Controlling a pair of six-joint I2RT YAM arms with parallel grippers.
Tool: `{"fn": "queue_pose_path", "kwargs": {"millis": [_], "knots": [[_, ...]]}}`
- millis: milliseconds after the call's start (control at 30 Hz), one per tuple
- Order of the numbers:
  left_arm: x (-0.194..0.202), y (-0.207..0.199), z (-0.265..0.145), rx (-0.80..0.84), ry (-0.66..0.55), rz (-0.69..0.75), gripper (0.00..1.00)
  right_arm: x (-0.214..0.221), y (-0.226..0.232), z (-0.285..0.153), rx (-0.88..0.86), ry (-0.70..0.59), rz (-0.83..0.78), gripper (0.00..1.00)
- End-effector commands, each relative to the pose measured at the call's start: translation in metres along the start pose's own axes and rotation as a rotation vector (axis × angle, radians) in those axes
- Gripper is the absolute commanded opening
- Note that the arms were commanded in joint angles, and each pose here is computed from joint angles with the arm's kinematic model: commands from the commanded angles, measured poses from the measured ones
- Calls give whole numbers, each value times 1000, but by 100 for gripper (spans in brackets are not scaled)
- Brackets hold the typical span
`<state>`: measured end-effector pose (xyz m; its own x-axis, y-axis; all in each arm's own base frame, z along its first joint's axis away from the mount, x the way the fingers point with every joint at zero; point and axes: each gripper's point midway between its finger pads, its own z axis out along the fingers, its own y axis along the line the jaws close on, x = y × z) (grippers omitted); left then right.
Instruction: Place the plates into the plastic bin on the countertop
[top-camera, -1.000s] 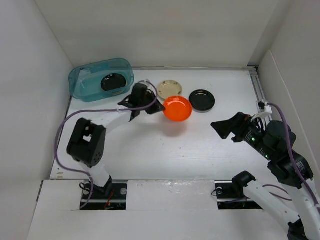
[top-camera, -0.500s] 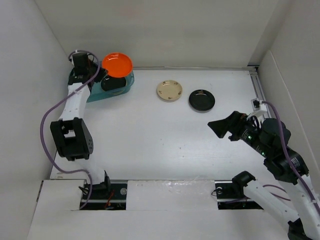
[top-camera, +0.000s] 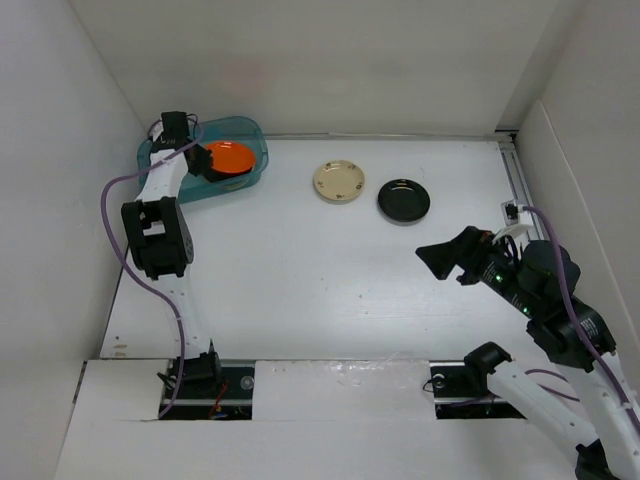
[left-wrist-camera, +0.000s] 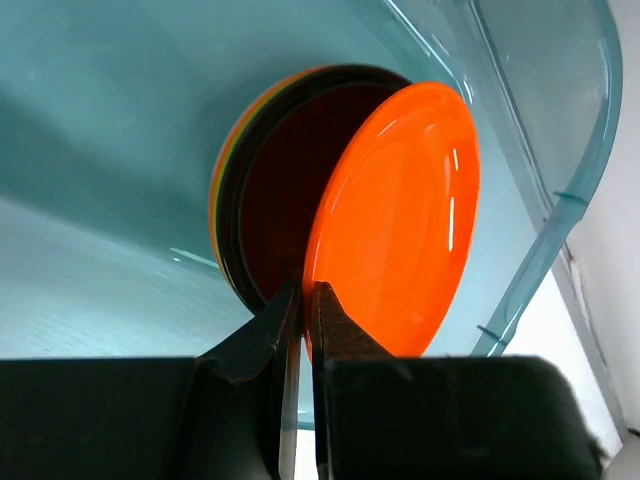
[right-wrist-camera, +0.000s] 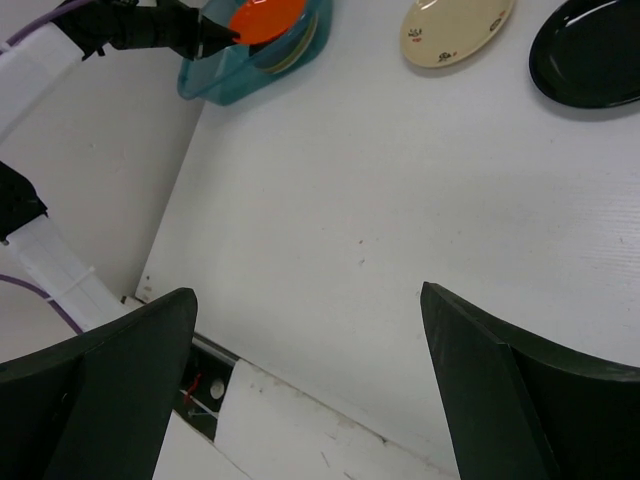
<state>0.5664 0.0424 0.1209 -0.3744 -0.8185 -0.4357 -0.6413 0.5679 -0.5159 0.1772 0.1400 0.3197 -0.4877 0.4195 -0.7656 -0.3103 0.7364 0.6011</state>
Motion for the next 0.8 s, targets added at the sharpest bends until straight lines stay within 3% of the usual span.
{"fn": "queue_pose_path", "kwargs": {"millis": [0,33,67,133,300,333,400,433,567,600,767], "knots": [[-42,-19,-32,44,-111,-62,0,-10,4,-2,-14,-45,-13,99],[-43,-22,-31,55,-107,-51,25,-14,5,-3,-12,-58,-14,99],[-43,-22,-33,50,-103,-51,41,-14,5,-3,-12,-58,-14,99],[-42,-29,-40,88,-93,-40,99,-13,4,-6,-12,-58,-14,99],[-65,-66,-102,274,-204,-8,100,-12,3,-3,-7,-51,-13,99],[-73,-86,-135,350,-246,3,100,-12,3,-3,-7,-51,-13,99],[-58,-100,-157,416,-237,41,100,-12,3,-3,-7,-51,-13,99],[-57,-114,-187,478,-272,52,100,-14,2,0,2,-55,-13,99],[22,-131,-213,565,-186,81,100,-14,1,8,5,-50,-12,99],[70,-122,-198,539,-100,92,100,-13,-2,11,22,-46,-11,99],[184,-114,-187,504,-29,109,100,-42,8,-5,45,-119,-24,99]]}}
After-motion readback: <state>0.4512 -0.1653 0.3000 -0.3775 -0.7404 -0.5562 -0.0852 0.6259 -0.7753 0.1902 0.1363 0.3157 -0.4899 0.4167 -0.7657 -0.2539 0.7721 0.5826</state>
